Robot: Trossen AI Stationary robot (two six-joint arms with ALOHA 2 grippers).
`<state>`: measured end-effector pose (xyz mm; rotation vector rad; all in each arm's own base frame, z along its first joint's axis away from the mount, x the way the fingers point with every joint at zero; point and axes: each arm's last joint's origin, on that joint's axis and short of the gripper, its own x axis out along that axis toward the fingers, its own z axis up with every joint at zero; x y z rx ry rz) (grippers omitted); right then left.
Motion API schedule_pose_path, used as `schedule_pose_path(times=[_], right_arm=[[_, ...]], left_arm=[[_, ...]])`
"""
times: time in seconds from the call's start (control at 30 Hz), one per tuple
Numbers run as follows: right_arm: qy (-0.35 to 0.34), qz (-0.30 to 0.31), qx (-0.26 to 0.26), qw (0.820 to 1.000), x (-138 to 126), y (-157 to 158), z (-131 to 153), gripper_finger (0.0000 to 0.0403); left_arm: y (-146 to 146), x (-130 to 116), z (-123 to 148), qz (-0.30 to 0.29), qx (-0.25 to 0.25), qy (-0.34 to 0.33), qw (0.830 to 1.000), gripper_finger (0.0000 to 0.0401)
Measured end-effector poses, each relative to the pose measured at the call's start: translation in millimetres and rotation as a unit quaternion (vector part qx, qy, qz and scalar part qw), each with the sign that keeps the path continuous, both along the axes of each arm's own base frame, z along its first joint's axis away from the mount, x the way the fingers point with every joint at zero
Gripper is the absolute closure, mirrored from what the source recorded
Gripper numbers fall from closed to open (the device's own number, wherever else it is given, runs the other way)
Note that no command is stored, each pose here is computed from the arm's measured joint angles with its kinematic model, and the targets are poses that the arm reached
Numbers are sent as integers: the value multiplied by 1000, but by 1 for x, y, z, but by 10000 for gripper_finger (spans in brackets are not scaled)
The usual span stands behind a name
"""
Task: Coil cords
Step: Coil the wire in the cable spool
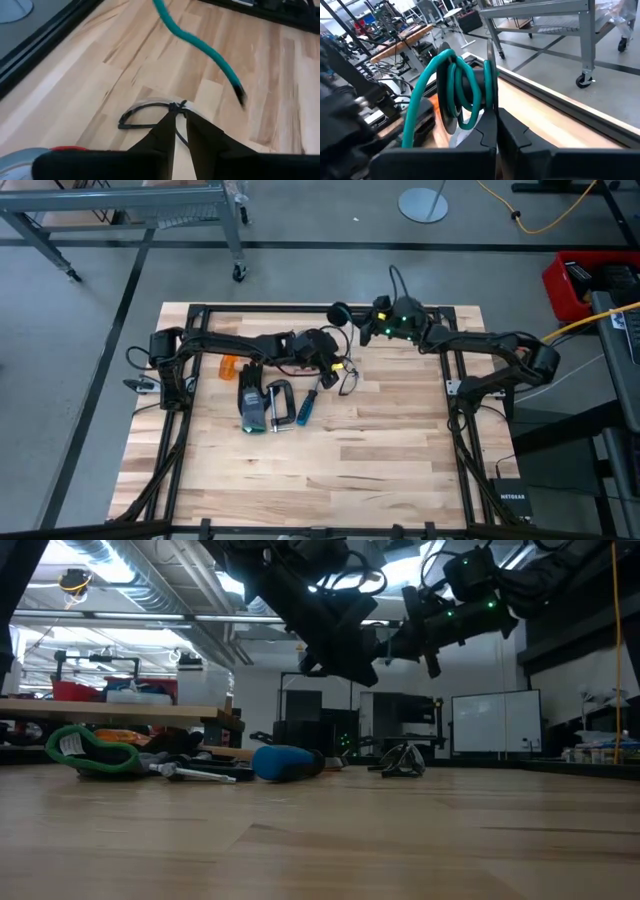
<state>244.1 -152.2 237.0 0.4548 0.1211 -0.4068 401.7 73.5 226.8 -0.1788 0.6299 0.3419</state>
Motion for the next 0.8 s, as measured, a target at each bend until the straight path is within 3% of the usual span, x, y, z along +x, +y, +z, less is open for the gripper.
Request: schedule_pose_path(times=[0.33,0.53,0.8], right_arm=[[8,-6,-15,1000,-14,-14,3,402],[5,34,-23,999,-16,-17,3,402],[-1,109,-28,994,-26,-25,3,402]], left_arm=[[-5,1,0,-8,3,0,1000,289],[-4,17,-12,17,-25,-59,998,238],[-3,34,-32,40,-57,-116,991,244]])
